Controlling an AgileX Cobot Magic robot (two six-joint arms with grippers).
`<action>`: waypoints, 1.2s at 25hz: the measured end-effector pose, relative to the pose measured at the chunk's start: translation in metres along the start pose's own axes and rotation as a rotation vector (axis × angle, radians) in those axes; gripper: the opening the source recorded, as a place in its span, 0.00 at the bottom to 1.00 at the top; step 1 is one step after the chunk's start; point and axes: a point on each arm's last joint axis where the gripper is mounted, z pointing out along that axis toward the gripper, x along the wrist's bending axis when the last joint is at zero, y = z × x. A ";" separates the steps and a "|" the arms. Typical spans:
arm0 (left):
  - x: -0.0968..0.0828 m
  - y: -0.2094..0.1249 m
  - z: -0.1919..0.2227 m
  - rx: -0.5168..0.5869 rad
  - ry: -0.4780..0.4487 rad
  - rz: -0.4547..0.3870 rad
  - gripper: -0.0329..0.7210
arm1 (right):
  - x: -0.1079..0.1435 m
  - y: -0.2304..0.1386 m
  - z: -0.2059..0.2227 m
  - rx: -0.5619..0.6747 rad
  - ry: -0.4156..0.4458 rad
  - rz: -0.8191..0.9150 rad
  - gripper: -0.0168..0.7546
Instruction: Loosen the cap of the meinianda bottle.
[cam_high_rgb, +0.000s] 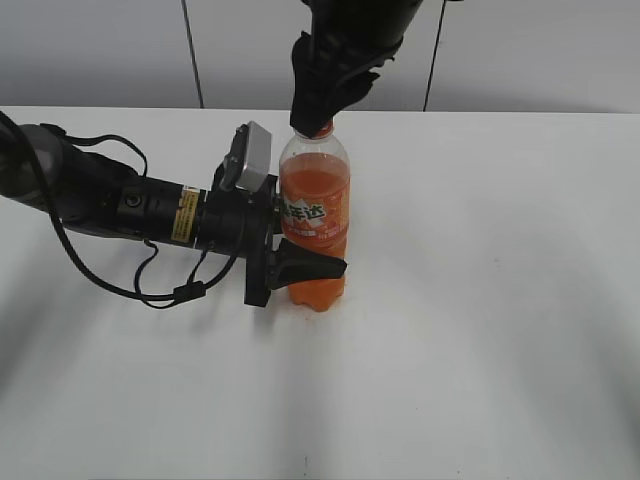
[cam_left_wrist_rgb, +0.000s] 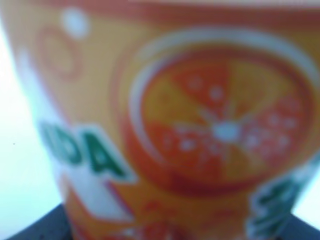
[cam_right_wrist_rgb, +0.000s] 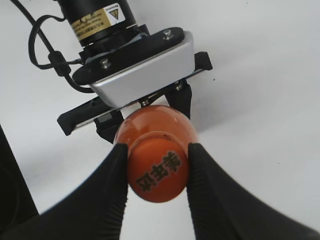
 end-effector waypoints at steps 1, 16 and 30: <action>0.000 0.000 0.000 0.001 -0.001 0.000 0.57 | 0.000 0.000 0.000 0.000 0.001 -0.033 0.37; -0.001 0.000 0.000 0.004 -0.008 0.009 0.57 | 0.001 0.000 0.000 -0.002 0.010 -0.404 0.37; -0.001 0.000 0.000 0.005 -0.010 0.013 0.57 | 0.001 0.000 -0.001 -0.003 0.015 -0.675 0.37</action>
